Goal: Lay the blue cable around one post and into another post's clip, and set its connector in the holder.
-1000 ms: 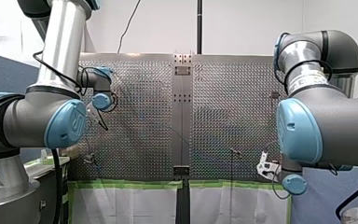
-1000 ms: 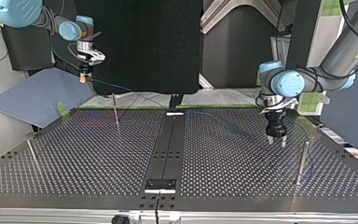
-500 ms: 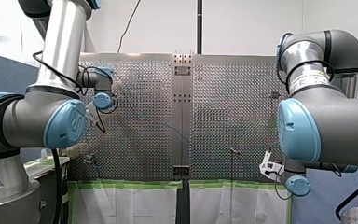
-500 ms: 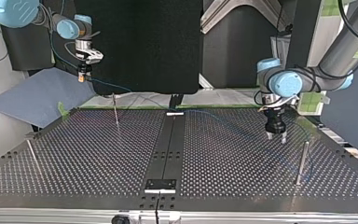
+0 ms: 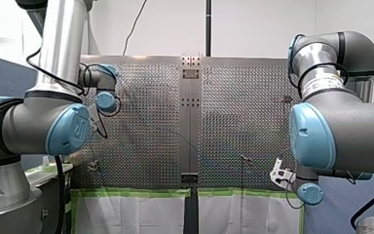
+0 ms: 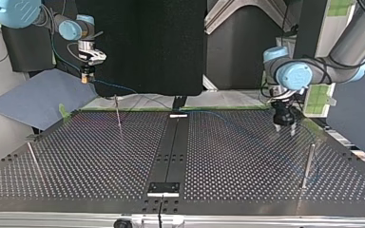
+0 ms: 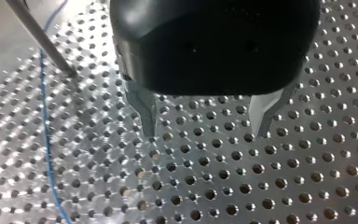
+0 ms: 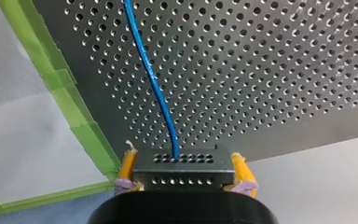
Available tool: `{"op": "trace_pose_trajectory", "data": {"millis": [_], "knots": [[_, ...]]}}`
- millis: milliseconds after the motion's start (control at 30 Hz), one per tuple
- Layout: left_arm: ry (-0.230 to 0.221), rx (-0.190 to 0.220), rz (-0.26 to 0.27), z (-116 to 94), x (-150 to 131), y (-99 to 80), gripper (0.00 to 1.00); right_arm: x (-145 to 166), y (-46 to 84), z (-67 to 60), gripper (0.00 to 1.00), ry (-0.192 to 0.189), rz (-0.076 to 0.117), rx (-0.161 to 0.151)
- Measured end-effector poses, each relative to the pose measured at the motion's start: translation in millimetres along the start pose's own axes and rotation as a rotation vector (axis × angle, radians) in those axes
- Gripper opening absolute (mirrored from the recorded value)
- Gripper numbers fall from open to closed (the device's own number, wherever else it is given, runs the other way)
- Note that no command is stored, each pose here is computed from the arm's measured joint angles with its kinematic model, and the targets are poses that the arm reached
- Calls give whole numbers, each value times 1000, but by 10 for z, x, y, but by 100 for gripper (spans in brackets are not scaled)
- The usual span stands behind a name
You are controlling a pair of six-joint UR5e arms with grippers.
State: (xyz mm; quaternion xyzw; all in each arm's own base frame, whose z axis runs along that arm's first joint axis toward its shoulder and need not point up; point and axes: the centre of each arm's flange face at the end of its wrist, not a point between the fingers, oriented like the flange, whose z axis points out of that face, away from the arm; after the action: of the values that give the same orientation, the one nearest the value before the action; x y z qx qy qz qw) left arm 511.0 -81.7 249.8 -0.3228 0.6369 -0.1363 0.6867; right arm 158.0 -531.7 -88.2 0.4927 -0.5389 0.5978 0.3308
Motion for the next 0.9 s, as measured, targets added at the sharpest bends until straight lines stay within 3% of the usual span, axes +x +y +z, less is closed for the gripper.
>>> {"op": "trace_pose_trajectory", "data": {"millis": [233, 567, 900], "knots": [[1, -7, -7, -279, -92, 49, 100, -7, -15, 0, 0, -5, 9, 2], [38, -53, 34, -662, -159, 131, 100, -8, -23, 13, 0, -11, 14, 5], [-6, -19, 79, -675, -563, -199, 100, -10, -58, 55, 0, -23, 17, 13]]}}
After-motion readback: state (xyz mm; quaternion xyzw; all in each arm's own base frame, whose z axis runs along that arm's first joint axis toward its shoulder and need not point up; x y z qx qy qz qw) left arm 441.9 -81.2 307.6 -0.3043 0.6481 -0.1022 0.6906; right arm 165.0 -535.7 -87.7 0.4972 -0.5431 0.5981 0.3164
